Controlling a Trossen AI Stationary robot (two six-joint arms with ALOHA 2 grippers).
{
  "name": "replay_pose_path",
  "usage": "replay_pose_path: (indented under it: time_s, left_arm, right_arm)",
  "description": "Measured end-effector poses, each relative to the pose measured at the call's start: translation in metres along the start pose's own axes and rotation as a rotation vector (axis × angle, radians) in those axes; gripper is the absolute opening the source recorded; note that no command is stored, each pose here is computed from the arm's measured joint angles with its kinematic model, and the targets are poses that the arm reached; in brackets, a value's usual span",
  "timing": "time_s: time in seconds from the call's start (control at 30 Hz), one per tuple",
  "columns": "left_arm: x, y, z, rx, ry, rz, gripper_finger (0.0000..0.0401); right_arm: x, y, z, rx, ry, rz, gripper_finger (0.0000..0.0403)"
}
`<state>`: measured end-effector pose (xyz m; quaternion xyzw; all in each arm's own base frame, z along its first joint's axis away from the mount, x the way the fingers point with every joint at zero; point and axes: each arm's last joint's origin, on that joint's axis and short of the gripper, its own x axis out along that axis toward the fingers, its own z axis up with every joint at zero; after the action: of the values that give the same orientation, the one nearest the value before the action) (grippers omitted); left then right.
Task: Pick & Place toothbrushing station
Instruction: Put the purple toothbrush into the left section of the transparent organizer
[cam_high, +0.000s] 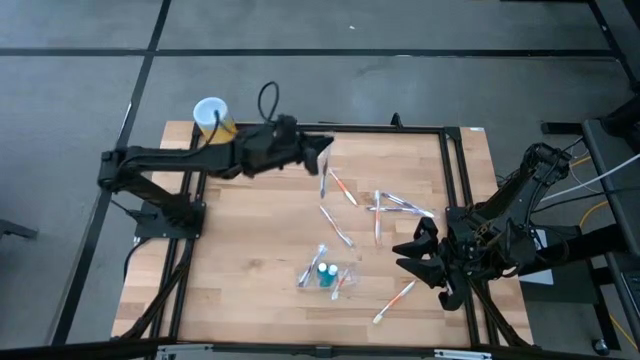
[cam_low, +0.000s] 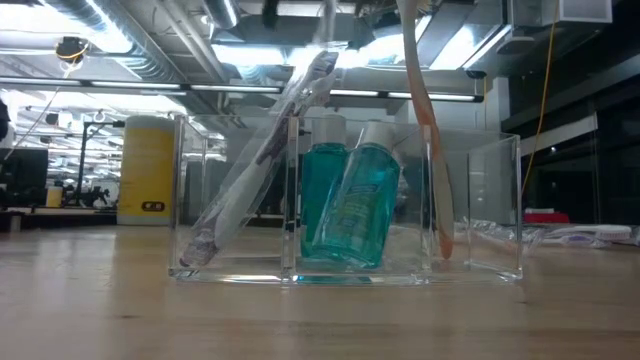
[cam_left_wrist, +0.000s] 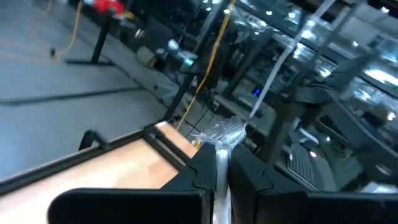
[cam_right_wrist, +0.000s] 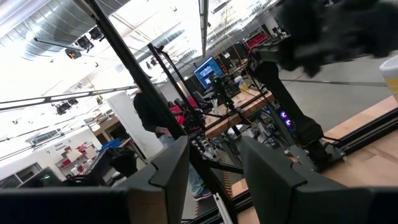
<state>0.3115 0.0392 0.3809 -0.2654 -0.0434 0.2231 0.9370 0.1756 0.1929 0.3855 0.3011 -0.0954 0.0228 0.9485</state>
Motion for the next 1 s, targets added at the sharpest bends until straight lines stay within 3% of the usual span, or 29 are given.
replay_pose_path:
  time_s: [0.13, 0.33, 0.53, 0.7, 1.0]
  left_arm:
    - [-0.025, -0.031, -0.013, 0.112, 0.031, -0.054, 0.0016]
    - [-0.059, -0.073, -0.041, 0.177, 0.085, -0.139, 0.0016]
    - [-0.089, -0.098, -0.075, 0.218, 0.080, -0.066, 0.0016]
    - [-0.105, -0.106, -0.122, 0.206, 0.060, 0.064, 0.0016]
    - [-0.105, -0.105, -0.205, 0.157, 0.026, 0.178, 0.0016]
  right_arm:
    - [0.000, 0.000, 0.000, 0.000, 0.000, 0.000, 0.0149]
    - [0.000, 0.000, 0.000, 0.021, 0.005, 0.011, 0.0149]
    - [0.000, 0.001, -0.001, 0.069, 0.020, 0.049, 0.0148]
    - [0.000, 0.002, -0.001, 0.105, 0.025, 0.056, 0.0148]
    - [0.000, 0.002, -0.001, 0.162, 0.028, 0.059, 0.0148]
